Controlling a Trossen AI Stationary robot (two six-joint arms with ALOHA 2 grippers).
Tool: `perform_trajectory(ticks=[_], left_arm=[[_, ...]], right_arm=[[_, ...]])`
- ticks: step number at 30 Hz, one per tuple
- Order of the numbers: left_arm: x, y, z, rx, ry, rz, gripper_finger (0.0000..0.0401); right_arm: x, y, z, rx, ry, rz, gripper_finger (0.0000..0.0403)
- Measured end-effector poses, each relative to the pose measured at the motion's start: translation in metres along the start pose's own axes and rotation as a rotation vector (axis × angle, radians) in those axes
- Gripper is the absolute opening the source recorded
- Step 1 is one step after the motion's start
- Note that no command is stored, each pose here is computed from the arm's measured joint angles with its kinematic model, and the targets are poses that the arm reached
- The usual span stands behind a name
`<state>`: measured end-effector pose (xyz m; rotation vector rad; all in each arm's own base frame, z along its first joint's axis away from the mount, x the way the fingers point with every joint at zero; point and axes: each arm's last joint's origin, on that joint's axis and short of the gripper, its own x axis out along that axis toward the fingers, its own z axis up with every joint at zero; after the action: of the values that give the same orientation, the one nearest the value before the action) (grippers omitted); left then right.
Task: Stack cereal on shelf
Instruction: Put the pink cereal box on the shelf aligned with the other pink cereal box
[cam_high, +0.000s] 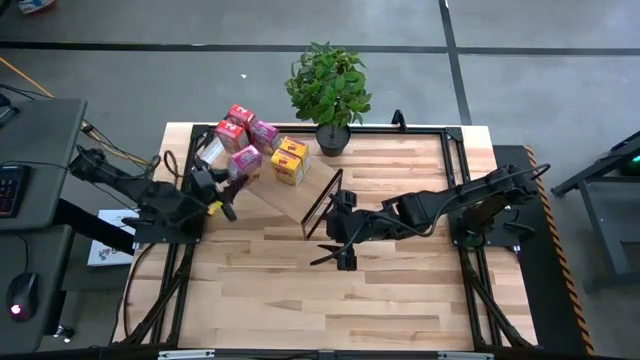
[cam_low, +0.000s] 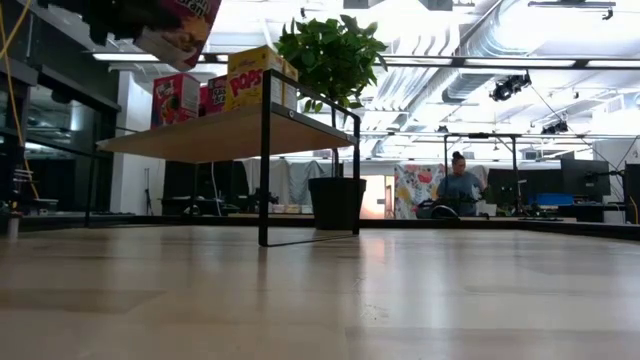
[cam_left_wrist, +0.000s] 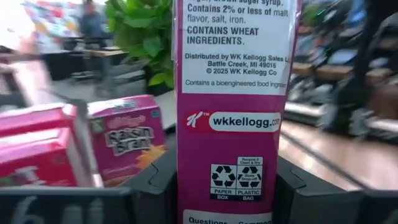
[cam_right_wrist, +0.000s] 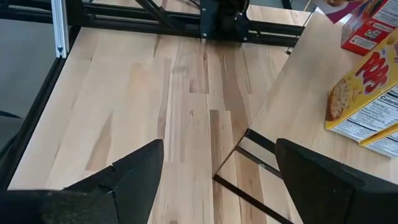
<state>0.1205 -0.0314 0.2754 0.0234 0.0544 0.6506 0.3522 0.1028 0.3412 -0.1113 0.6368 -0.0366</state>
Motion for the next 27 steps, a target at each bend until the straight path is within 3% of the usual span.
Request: perform_trajectory(ticks=[6, 13, 27], left_arm=[[-0.001, 0.014, -0.032, -0.123, -0.036, -0.141, 0.0133], [0.003, 0.017, -0.074, -0.160, -0.158, -0.100, 0.0133], [0.013, 0.021, -0.088, -0.109, -0.149, -0.035, 0.0133]], right_arm=[[0.000, 0.000, 0.000, 0.000, 0.000, -0.001, 0.0303], [0.000, 0.000, 0.000, 0.000, -0.001, 0.000, 0.0302], [0.001, -0.001, 0.001, 0.002, -0.008, -0.025, 0.0302]])
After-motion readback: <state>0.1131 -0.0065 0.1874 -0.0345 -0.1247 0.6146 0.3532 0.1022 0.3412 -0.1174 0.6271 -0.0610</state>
